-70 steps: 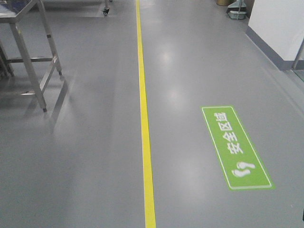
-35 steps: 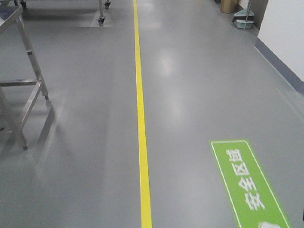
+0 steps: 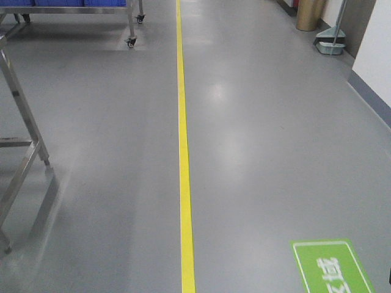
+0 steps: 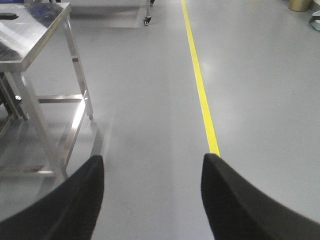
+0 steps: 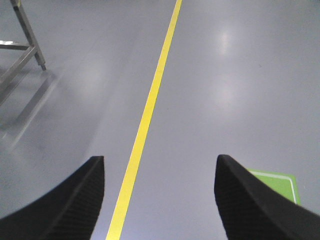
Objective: Move and align brake pads A on conveyor
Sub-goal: 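Drive along the yellow floor line toward the steel table, then turn and drive up to the steel table with two brake pads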
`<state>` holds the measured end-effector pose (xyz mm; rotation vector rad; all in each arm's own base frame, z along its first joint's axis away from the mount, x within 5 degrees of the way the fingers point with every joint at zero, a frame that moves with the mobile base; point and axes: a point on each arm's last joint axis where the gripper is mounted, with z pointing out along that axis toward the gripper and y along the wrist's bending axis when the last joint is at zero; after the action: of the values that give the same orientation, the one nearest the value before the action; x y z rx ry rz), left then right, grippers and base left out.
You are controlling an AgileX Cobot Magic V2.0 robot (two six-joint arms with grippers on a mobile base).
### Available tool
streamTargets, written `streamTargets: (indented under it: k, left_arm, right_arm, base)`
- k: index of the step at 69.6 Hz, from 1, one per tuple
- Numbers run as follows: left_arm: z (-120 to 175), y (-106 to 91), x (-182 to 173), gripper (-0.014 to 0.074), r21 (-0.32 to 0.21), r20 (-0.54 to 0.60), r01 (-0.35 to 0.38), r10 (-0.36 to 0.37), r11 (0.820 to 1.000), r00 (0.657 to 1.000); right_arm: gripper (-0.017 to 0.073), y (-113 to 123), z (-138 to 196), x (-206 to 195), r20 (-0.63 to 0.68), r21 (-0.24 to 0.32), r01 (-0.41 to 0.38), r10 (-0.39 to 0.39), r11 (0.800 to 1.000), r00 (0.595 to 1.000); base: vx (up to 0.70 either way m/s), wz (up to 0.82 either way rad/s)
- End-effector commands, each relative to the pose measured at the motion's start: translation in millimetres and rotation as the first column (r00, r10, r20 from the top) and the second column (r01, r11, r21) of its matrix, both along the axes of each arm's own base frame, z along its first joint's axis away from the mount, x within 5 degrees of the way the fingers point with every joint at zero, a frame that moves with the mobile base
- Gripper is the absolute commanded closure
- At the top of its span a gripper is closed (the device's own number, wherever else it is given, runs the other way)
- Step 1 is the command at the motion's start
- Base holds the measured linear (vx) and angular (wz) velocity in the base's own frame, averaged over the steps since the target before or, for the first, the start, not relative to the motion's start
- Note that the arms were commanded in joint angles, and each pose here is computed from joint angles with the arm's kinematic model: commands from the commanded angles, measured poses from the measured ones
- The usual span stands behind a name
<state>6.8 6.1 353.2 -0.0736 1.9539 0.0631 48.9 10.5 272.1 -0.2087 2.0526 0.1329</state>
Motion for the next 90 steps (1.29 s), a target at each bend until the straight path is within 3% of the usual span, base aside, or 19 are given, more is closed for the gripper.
streamTargets:
  k: [1,90]
  left_arm:
    - [11.0,-0.4,4.0,0.0171,0.0,0.076,0.008,-0.008,1.0,0.997]
    - [11.1,-0.4,4.6,0.0171,0.0,0.075,0.008,-0.008,1.0,0.997]
  right_arm:
    - [0.011,0.1,13.7,3.0,0.084,0.012,0.005,-0.006,1.0,0.996]
    - [0.011,0.1,13.7,3.0,0.084,0.012,0.005,-0.006,1.0,0.996]
  base:
    - [0.75,0.02]
    - [0.69,0.04]
